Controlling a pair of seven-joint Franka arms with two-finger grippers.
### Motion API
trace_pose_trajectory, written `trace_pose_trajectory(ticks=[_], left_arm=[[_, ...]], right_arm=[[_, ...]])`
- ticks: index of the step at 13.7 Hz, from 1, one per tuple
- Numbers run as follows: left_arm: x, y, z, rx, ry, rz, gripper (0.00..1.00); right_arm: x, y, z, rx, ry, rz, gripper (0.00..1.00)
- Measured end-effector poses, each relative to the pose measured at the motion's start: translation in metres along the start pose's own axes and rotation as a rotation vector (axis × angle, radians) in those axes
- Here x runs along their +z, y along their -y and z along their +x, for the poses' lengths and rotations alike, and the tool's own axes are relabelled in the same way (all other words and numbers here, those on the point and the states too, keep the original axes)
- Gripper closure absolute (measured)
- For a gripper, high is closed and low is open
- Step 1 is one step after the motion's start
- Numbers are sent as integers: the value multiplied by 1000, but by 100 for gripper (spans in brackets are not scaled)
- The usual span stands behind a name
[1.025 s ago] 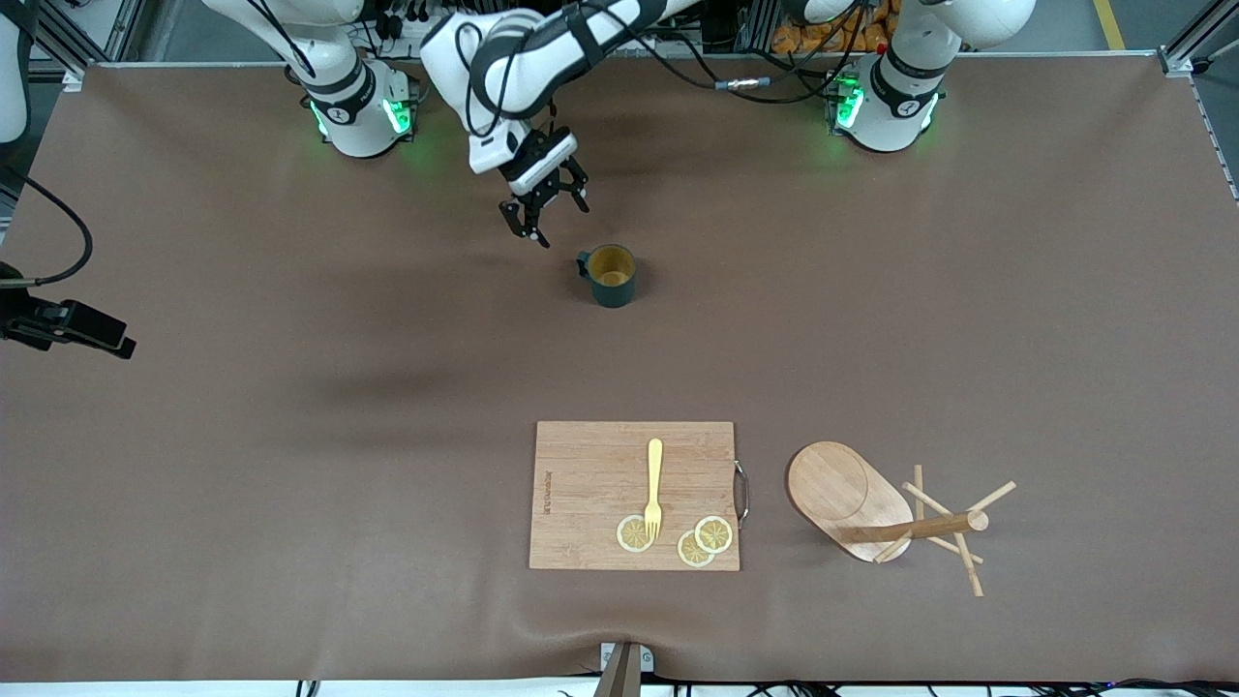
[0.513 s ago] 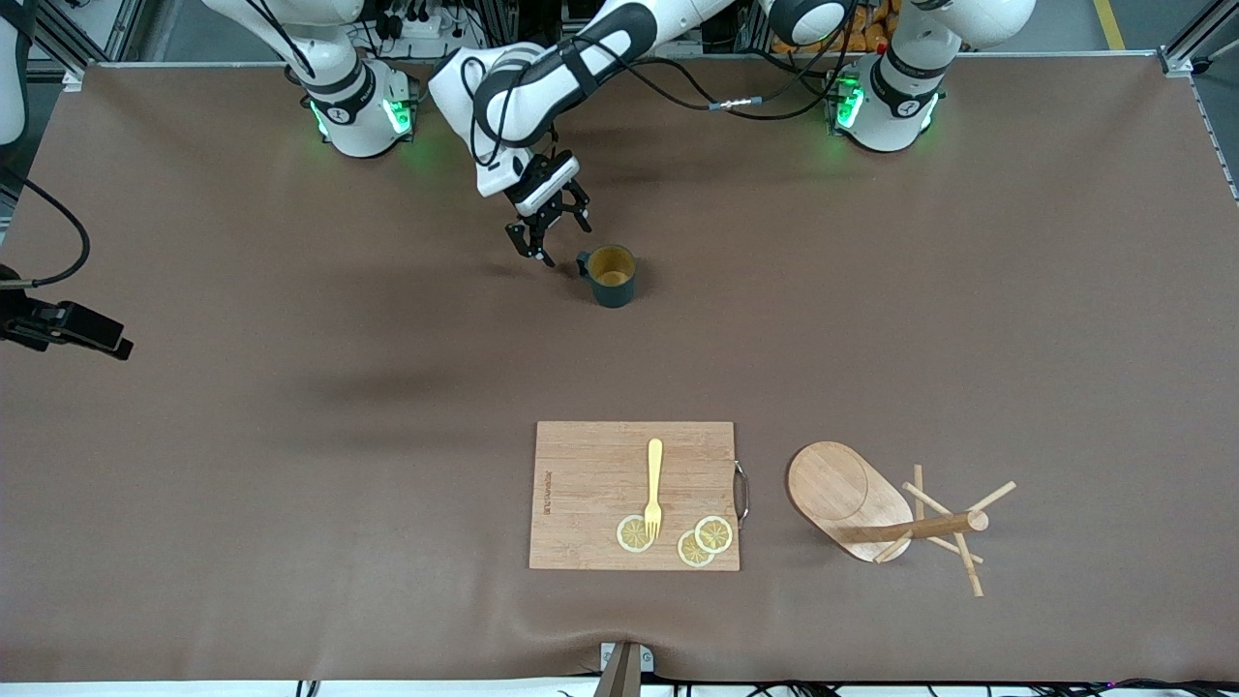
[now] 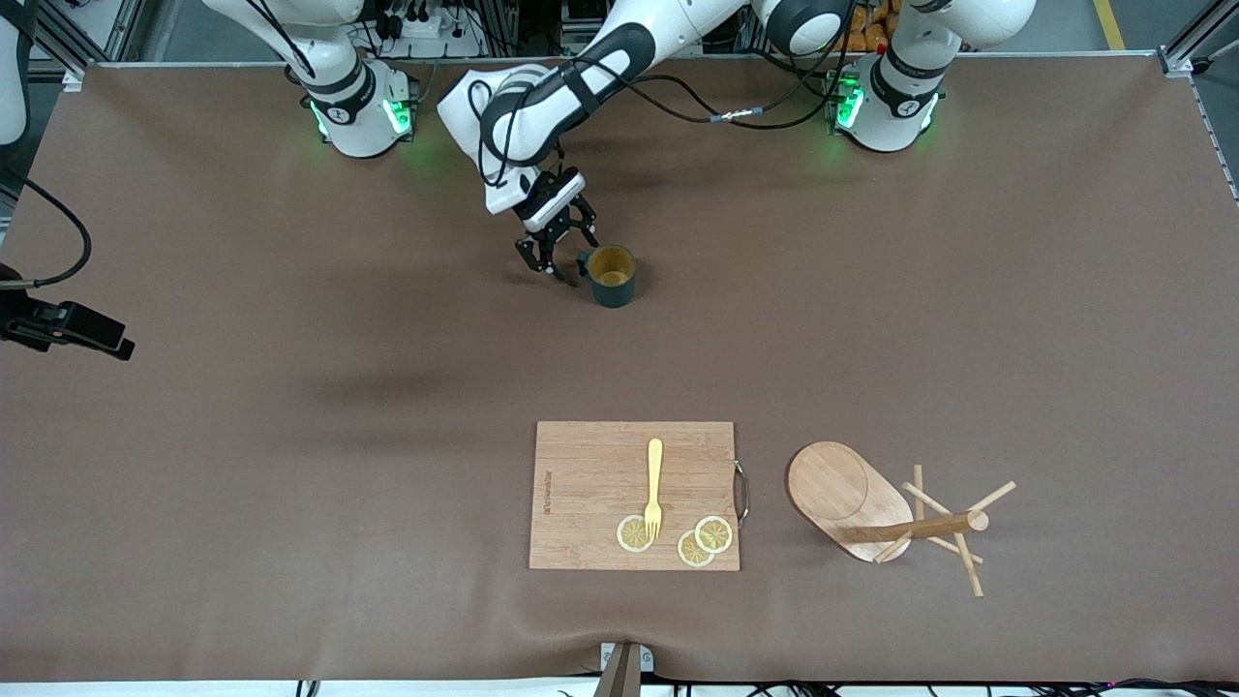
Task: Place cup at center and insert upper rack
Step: 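Grasp the teal mug by its handle with the left gripper, then lift and carry the teal mug with the left gripper to the stand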
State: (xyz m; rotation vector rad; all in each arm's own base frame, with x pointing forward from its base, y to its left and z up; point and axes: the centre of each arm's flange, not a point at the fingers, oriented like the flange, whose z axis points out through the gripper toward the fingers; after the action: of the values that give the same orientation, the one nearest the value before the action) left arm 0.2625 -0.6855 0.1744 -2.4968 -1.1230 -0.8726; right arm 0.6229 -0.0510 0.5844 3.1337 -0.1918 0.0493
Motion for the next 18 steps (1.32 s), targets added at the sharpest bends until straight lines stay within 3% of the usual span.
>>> trace_pose_trajectory(ticks=[1, 7, 14, 18], left_arm=[[2, -1, 2, -3, -2, 2, 12], [6, -4, 5, -9, -5, 6, 77], [-2, -7, 9, -18, 9, -4, 80], [-28, -23, 34, -50, 60, -42, 80]], right_arm=[[0, 0, 0, 0, 0, 0, 0], [0, 4, 0, 5, 1, 45, 0], [1, 3, 1, 7, 2, 47, 0], [2, 3, 1, 7, 2, 47, 0]])
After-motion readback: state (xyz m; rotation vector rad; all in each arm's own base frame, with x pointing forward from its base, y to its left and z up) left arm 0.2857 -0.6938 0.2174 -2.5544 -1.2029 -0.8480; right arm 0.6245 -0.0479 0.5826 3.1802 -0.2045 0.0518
